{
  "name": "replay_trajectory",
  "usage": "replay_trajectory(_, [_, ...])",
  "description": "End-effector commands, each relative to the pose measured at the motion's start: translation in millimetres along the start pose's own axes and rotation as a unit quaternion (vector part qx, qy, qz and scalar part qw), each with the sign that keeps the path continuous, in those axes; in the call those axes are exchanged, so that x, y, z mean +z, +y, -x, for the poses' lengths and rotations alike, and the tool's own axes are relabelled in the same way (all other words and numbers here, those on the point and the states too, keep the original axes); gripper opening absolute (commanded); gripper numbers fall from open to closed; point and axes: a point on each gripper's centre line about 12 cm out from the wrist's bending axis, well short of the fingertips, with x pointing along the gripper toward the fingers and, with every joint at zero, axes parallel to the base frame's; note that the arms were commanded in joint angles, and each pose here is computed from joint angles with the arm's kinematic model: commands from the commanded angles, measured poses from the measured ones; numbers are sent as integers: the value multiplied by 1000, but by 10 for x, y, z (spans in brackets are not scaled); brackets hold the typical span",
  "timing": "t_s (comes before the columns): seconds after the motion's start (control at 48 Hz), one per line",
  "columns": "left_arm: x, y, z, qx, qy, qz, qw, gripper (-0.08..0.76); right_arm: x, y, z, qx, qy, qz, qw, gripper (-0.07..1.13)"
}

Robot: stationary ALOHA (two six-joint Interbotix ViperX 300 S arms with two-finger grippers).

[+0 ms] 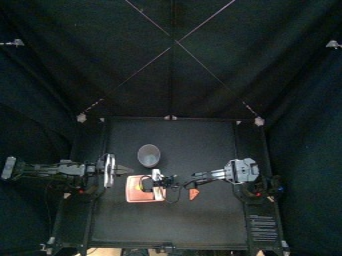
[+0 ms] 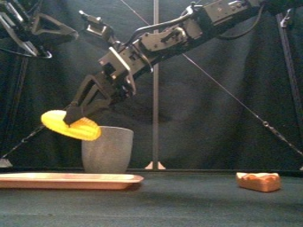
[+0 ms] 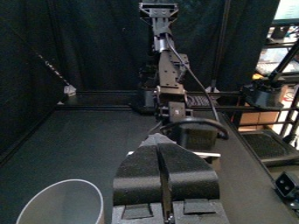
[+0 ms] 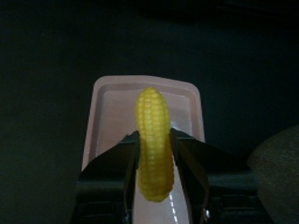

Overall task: Pick the corn then place it on the pink plate
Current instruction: Drop corn on the pink plate and return to neutral

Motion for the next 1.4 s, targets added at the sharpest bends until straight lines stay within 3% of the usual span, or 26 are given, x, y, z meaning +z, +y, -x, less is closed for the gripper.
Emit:
replay_trajectory(0.021, [110,0,-11,0,-15,-2,1000,-35,149,-28,55,-3,-20,-3,1000,685])
replay_trajectory(0.292, [97,3,-10,1,-14,-1,1000,-35,-124,-12,26,1,13,-14,1000,797])
replay_trajectory(0.562, [91,3,-9,1,-13,-2,1000,-35,18,-42,259,-3,3,-8,1000,799])
replay_trajectory(0.896, [84,3,-8,1,-12,-2,1000,-35,420,-273,1222,-32,-71,7,997,799])
replay_trajectory(1.146, [90,6,-3,1,-14,-2,1000,-35,359,-256,1927,-35,-144,6,989,799])
replay_trajectory(1.396, [90,12,2,3,-15,-1,1000,-35,109,-181,2787,-36,-250,-10,968,799])
